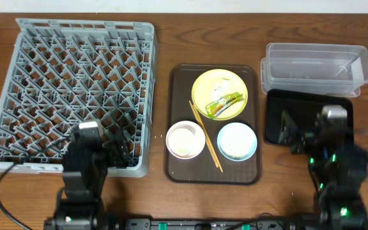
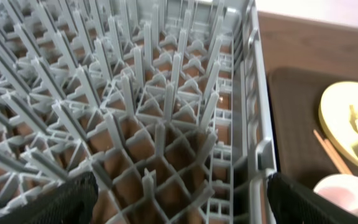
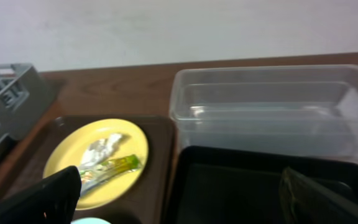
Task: Sort waste into correct bins and load items into the dishwasher
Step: 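Move the right gripper toward the yellow plate on the tray, then grasp the snack bar wrapper on the yellow plate with the right gripper, then carry the snack bar to the clear bin and release it, then grasp the crumpled white wrapper on the yellow plate with the right gripper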
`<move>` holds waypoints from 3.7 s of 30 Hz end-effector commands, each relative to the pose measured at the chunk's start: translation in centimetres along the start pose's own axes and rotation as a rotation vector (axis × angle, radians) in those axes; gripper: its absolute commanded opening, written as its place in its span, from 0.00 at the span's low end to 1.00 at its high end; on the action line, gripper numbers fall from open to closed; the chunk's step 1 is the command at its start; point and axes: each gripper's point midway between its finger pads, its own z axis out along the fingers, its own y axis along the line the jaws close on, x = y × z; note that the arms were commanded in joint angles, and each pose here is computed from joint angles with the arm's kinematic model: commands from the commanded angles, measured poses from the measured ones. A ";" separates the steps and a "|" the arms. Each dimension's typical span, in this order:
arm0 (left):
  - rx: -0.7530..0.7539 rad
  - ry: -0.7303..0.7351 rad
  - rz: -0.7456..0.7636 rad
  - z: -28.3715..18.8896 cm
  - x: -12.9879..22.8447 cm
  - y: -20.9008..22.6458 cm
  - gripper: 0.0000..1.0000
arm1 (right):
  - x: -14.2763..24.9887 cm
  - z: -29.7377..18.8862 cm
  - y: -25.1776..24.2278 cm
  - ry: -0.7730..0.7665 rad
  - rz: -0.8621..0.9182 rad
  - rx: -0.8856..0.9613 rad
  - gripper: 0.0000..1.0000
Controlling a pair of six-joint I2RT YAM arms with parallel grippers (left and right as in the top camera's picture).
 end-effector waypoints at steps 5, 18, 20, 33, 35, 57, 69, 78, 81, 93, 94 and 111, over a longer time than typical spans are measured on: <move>-0.032 0.185 -0.011 -1.0 -1.8 -0.1 0.88 | -1.9 3.8 3.2 0.260 0.033 -0.169 0.99; -0.007 0.286 -0.015 -1.5 -2.4 -0.9 0.88 | -3.8 8.4 8.6 0.375 0.082 -0.422 0.99; -0.007 0.282 -0.014 -1.5 -2.5 -0.9 0.88 | -3.4 9.2 8.9 0.381 0.084 -0.371 0.99; -0.007 0.283 -0.014 -1.5 -2.4 -0.9 0.88 | 2.6 13.7 12.4 0.560 0.127 -0.042 0.99; -0.006 0.283 -0.015 -1.5 -2.4 -0.9 0.88 | 4.1 14.6 12.5 0.591 0.159 -0.005 0.99; -0.007 0.284 -0.015 -1.5 -2.4 -0.9 0.88 | 18.3 18.4 11.9 0.866 0.282 0.230 0.62; -0.007 0.285 -0.015 -1.5 -2.4 -0.9 0.88 | 12.2 18.9 11.7 0.719 0.287 0.183 0.01; -0.007 0.285 -0.014 -1.5 -2.4 -0.9 0.88 | -1.0 17.0 3.2 0.319 0.290 0.380 0.01; -0.007 0.285 -0.015 -1.5 -2.4 -0.9 0.88 | -3.2 16.9 -0.2 0.240 0.341 0.437 0.01; -0.007 0.285 -0.014 -1.5 -2.4 -0.9 0.88 | -5.6 18.5 -7.0 0.156 0.391 0.446 0.57; -0.007 0.285 -0.015 -1.5 -2.4 -0.9 0.88 | -6.0 19.0 -5.4 0.171 0.353 0.350 0.62; -0.007 0.285 -0.014 -1.5 -2.4 -0.9 0.88 | 7.4 20.7 13.0 0.571 0.002 -0.061 0.70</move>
